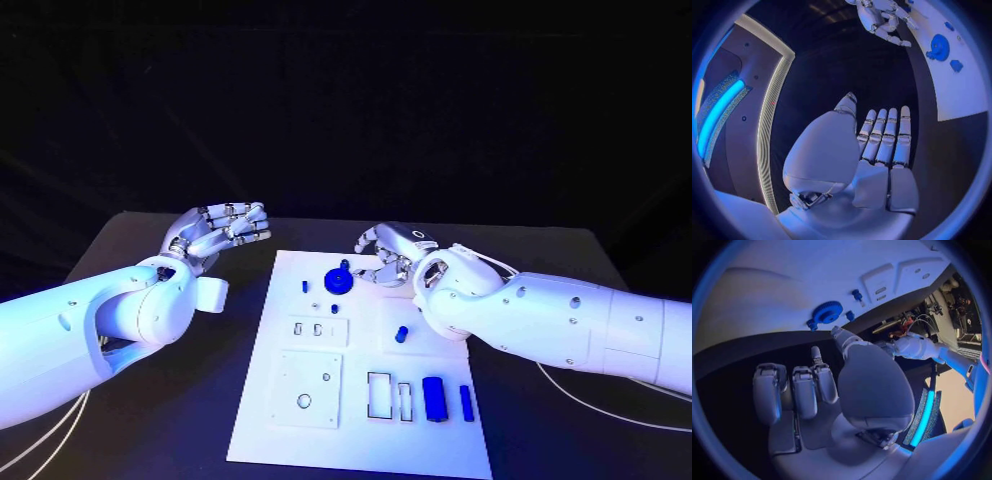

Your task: Assemble the parts on the task board

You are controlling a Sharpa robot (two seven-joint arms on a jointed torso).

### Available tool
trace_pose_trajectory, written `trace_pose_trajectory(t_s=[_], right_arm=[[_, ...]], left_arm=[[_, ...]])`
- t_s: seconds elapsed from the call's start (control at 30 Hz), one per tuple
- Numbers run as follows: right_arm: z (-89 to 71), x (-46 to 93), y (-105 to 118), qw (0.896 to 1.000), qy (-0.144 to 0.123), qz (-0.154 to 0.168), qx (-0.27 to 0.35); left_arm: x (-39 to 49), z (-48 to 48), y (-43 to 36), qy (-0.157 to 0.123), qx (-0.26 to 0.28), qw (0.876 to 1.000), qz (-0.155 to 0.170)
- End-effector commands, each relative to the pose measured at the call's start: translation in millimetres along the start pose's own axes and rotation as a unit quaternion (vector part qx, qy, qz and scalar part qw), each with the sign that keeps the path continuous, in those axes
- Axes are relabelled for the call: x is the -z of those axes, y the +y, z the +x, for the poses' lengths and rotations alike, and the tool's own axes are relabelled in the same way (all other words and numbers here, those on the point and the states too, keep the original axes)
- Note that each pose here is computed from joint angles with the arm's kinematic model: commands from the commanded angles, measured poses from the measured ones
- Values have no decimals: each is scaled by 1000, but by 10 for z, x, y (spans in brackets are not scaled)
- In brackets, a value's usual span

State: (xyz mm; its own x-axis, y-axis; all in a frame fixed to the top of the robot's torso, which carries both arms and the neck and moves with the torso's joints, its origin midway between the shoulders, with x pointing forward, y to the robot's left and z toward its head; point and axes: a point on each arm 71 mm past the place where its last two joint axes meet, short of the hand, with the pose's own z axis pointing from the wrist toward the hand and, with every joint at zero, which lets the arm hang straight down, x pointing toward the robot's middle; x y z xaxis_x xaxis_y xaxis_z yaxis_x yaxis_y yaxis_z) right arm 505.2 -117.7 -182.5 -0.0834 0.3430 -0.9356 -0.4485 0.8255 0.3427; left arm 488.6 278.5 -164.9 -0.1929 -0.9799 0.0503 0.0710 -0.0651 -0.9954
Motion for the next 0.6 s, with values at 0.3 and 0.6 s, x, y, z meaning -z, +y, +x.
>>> trace_pose_trajectory(t_s=[0.3, 0.6], right_arm=[[-456, 507, -540, 995, 35, 7, -90], [-551, 842, -1075, 995, 21, 42, -92]], left_arm=[[1, 59, -13, 12, 9, 1000, 3], [4, 156, -14, 27, 16, 1000, 4]])
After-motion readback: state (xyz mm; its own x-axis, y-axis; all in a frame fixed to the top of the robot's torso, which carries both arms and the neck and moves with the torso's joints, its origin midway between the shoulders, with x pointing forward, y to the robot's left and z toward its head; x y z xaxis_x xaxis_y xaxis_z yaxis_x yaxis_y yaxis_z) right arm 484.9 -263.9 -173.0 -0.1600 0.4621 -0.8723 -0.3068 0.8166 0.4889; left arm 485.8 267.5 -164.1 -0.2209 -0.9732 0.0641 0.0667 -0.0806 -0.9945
